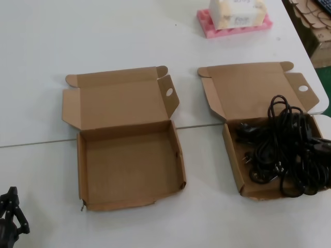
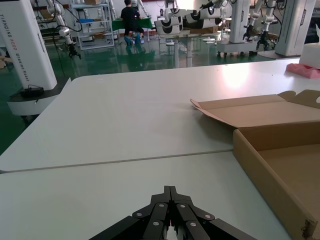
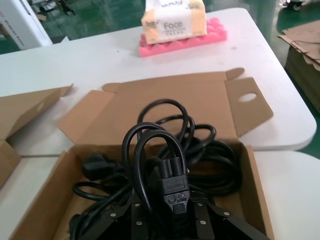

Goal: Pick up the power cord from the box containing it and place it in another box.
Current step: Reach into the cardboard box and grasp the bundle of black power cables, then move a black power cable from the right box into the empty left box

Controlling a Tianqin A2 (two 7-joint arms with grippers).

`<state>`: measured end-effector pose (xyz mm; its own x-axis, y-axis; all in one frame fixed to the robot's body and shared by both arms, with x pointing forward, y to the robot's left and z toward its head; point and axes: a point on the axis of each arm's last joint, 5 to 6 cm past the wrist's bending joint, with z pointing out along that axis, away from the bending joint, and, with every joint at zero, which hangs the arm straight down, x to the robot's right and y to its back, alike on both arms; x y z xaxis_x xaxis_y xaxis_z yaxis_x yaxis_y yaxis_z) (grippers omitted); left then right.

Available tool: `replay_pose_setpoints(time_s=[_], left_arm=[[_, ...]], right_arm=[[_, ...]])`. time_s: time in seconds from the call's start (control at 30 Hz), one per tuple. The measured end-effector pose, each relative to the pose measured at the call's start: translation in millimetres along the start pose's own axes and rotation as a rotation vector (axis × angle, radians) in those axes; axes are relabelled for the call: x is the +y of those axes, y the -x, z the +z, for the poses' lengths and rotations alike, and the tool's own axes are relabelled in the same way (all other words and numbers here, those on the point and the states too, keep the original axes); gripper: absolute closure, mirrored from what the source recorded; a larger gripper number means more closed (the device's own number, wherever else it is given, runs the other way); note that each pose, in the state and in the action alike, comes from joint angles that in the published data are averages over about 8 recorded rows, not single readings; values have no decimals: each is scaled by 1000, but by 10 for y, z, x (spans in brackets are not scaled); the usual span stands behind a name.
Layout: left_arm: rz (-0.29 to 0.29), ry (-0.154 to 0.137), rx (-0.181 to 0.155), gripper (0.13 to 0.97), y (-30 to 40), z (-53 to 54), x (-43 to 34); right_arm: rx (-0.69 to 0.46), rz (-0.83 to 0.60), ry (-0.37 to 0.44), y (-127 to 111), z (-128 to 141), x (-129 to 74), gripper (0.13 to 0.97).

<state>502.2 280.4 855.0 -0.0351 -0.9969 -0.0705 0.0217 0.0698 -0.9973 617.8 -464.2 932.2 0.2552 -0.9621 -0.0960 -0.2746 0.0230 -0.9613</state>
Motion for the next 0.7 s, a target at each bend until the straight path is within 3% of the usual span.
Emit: replay_pose_setpoints(time_s=[0.23, 0.5, 0.7], left_arm=[[0, 0, 0, 934, 0, 0, 0], [0, 0, 0, 934, 0, 0, 0], [0, 0, 0, 934, 0, 0, 0]], right_arm=[[-18, -40, -28, 21, -98, -118, 804], [-54, -128, -73, 45, -322, -392, 817], [-159, -166, -177, 233, -464, -675, 817]])
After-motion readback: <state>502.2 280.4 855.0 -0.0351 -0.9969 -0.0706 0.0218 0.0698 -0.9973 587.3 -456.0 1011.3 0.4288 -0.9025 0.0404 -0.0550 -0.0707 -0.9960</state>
